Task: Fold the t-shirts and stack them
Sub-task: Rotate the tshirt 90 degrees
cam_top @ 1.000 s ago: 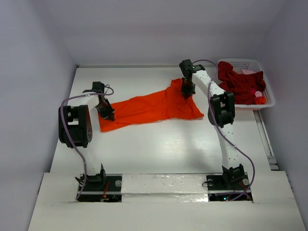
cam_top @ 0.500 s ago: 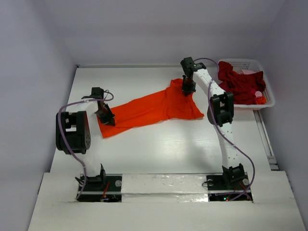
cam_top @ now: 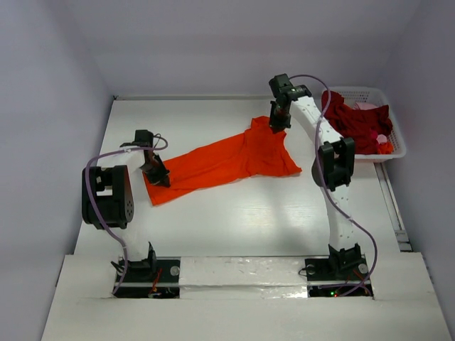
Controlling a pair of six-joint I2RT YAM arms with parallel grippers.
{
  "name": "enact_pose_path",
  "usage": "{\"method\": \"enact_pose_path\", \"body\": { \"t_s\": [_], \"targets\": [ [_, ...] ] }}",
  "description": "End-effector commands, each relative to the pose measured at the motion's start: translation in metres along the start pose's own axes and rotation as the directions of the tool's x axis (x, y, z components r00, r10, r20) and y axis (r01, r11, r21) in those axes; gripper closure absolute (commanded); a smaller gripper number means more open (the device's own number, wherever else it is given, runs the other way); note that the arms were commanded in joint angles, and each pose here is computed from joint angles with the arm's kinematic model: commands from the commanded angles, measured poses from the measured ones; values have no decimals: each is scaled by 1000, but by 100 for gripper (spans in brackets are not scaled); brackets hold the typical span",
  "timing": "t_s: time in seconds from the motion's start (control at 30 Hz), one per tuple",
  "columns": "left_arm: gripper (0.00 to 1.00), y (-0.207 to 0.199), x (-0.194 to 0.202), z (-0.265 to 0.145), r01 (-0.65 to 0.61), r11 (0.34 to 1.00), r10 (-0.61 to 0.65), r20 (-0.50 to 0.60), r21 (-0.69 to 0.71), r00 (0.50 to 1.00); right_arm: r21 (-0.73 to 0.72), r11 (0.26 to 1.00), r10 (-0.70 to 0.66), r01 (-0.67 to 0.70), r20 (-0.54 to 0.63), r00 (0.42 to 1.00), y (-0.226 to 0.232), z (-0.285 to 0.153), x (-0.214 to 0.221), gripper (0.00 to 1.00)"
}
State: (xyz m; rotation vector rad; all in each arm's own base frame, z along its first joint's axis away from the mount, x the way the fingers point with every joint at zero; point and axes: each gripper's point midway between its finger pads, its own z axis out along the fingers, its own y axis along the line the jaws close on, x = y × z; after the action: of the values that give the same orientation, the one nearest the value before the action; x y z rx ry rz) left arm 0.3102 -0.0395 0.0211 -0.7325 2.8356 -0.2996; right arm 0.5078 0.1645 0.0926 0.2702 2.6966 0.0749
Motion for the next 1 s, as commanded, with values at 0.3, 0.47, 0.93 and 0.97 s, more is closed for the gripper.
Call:
{"method": "enact_pose_path", "body": {
  "t_s": [0.3, 0.47, 0.93, 0.97],
  "targets": [
    [100, -14, -23, -22, -5, 1000, 4, 48, 16, 999, -154, 988, -21, 13, -52, 998, 54, -22, 66, 100],
    [100, -14, -22, -29, -15, 1000, 14, 55, 17, 998, -133, 991, -24, 18, -48, 999, 52, -16, 65, 100],
    [100, -6, -18, -19, -8, 1000, 8, 62, 1, 998, -38, 998, -51, 50, -15, 999, 43, -6, 48, 100],
    [100, -8, -21, -21, -8, 1000, 8, 73, 5, 997, -48, 998, -47, 46, -12, 999, 45, -8, 47, 100]
  ]
}}
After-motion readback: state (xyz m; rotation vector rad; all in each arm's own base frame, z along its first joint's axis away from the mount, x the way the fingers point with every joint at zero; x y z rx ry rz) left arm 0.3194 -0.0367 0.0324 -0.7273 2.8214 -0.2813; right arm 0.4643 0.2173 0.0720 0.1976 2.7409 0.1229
